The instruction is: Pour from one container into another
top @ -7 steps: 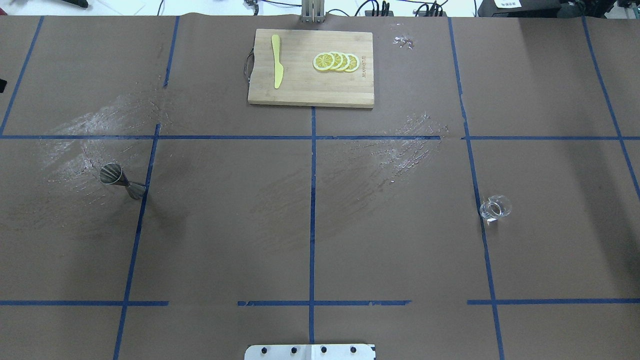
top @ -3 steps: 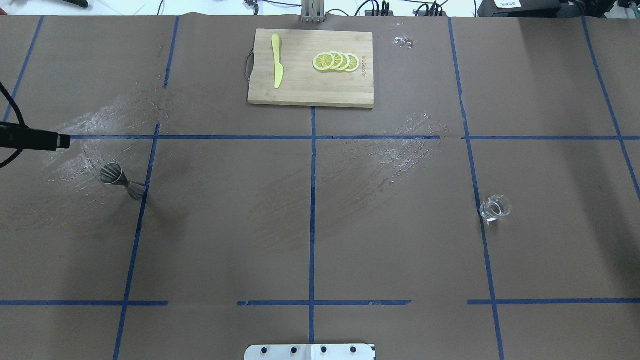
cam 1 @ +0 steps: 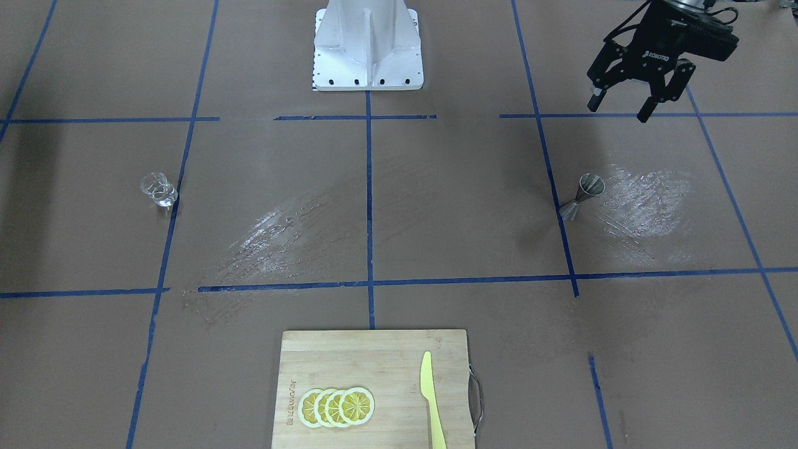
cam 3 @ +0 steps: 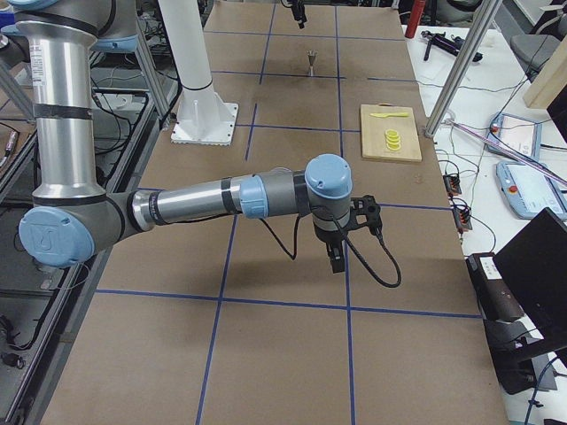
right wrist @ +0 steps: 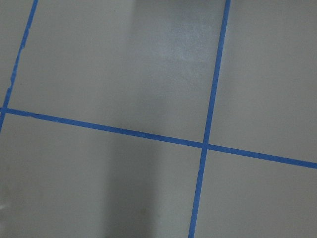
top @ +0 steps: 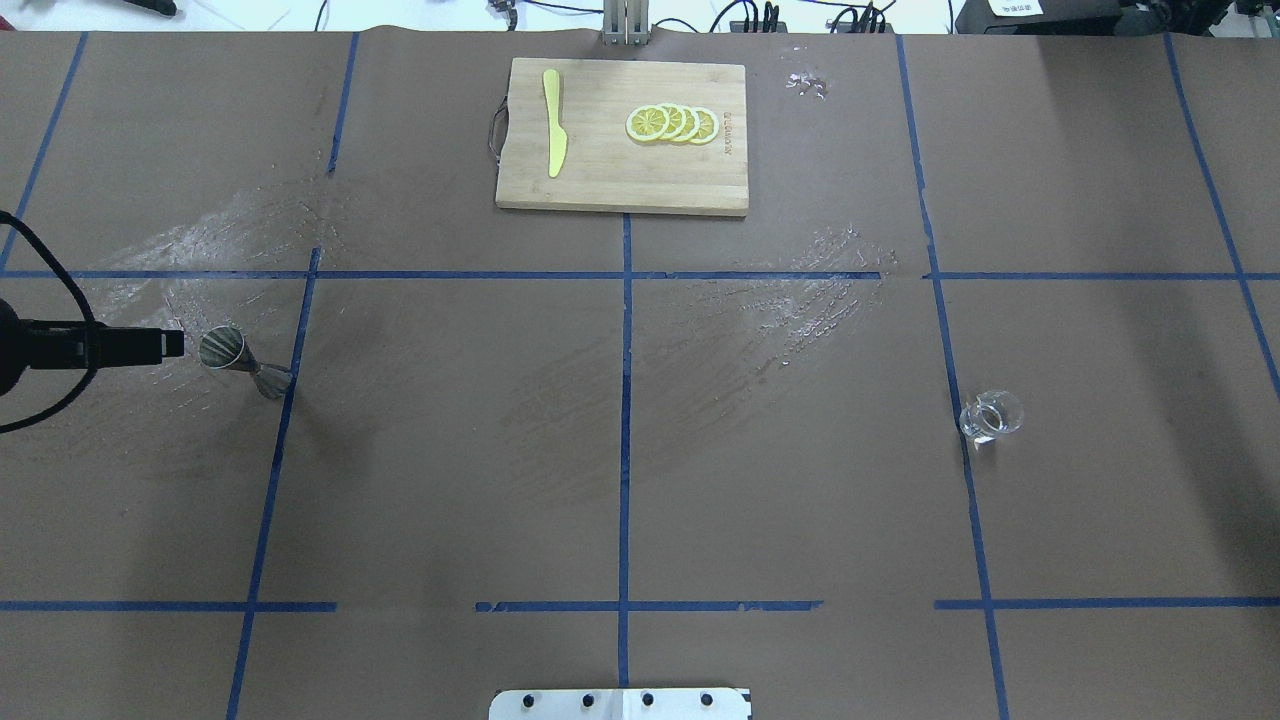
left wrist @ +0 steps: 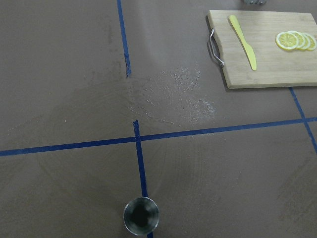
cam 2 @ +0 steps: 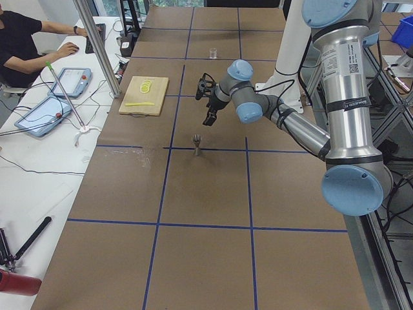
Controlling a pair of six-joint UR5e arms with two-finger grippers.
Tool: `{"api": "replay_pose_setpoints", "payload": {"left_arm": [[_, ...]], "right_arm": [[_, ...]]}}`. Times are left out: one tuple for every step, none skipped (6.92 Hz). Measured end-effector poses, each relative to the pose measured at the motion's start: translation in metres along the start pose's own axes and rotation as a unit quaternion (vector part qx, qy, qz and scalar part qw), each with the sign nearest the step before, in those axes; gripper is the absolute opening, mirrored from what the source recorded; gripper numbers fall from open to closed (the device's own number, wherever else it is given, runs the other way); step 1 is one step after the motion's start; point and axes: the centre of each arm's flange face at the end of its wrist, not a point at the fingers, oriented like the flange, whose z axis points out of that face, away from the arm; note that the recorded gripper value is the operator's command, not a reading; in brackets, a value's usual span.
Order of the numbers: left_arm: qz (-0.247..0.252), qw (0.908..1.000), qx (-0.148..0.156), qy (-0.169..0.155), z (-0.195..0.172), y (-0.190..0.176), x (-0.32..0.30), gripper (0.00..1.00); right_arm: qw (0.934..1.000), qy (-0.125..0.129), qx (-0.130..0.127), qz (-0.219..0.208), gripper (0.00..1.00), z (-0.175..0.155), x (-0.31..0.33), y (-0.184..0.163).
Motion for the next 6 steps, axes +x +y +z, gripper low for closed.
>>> {"api": "replay_pose_setpoints", "payload": {"left_arm": [[-0.011,0.999,0.028,-0.033,0.021,0.033,0.01,0.99],[-0.027,0.9969,0.052,-0.052,0.036,0.064,0.02,0.99],[-0.042,0.9935,0.078,-0.071,0.051,0.092,0.025,0.99],[-0.057,0.9878,0.111,-0.093,0.072,0.117,0.023,0.99],[-0.067,0.9803,0.149,-0.111,0.094,0.136,0.015,0.99],[-0.074,0.9727,0.185,-0.119,0.115,0.149,0.01,0.99]], "right_arm": [[0.9999,0.0,0.005,0.013,1.0,-0.006,-0.009,-0.001],[0.9996,-0.001,0.008,0.027,1.0,-0.009,-0.019,-0.001],[0.9994,-0.003,0.007,0.032,1.0,-0.008,-0.027,-0.002],[0.9991,-0.004,0.006,0.042,1.0,-0.007,-0.037,-0.003],[0.9982,-0.005,0.01,0.059,1.0,-0.01,-0.054,-0.003],[0.9976,-0.007,0.017,0.067,1.0,-0.019,-0.083,0.001]]}}
